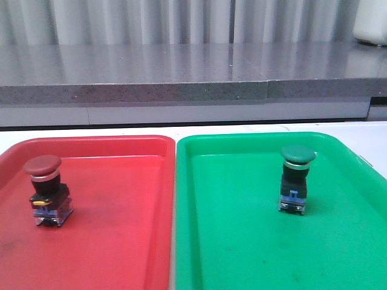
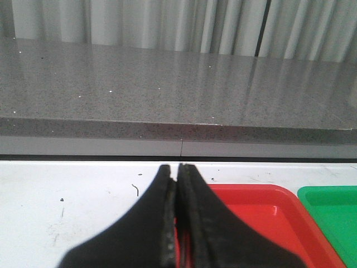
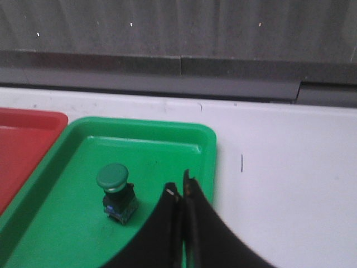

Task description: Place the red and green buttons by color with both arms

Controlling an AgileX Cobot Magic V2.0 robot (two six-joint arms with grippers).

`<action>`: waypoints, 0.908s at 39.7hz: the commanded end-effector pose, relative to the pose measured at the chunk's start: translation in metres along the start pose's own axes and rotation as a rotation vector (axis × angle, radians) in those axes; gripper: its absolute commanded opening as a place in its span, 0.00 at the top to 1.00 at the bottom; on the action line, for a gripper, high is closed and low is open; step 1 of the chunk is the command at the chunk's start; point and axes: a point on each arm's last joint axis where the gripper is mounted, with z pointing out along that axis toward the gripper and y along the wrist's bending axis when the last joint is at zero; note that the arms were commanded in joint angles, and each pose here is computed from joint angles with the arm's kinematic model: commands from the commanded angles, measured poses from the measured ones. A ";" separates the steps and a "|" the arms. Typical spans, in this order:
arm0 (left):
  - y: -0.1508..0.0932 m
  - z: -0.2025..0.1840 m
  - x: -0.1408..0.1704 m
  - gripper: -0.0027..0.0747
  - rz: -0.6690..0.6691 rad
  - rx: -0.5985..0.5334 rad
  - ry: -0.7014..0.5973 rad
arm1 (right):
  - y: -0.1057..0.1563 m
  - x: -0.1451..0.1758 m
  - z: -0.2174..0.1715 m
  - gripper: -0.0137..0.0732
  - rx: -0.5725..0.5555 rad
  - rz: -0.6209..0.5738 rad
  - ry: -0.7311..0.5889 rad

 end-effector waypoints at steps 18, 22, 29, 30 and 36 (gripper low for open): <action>-0.001 -0.002 -0.015 0.99 -0.008 0.007 -0.099 | 0.001 -0.014 -0.030 0.98 -0.039 -0.018 -0.337; -0.001 -0.002 -0.015 0.99 -0.008 0.007 -0.099 | 0.001 -0.014 -0.030 0.98 -0.039 -0.018 -0.337; -0.001 -0.002 -0.015 0.99 -0.008 0.007 -0.099 | 0.001 -0.014 -0.030 0.98 -0.039 -0.018 -0.337; -0.001 -0.002 -0.015 0.99 -0.008 0.007 -0.099 | 0.001 -0.014 -0.030 0.98 -0.039 -0.018 -0.337; -0.001 -0.002 -0.015 0.99 -0.008 0.007 -0.099 | 0.001 -0.014 -0.030 0.98 -0.039 -0.018 -0.337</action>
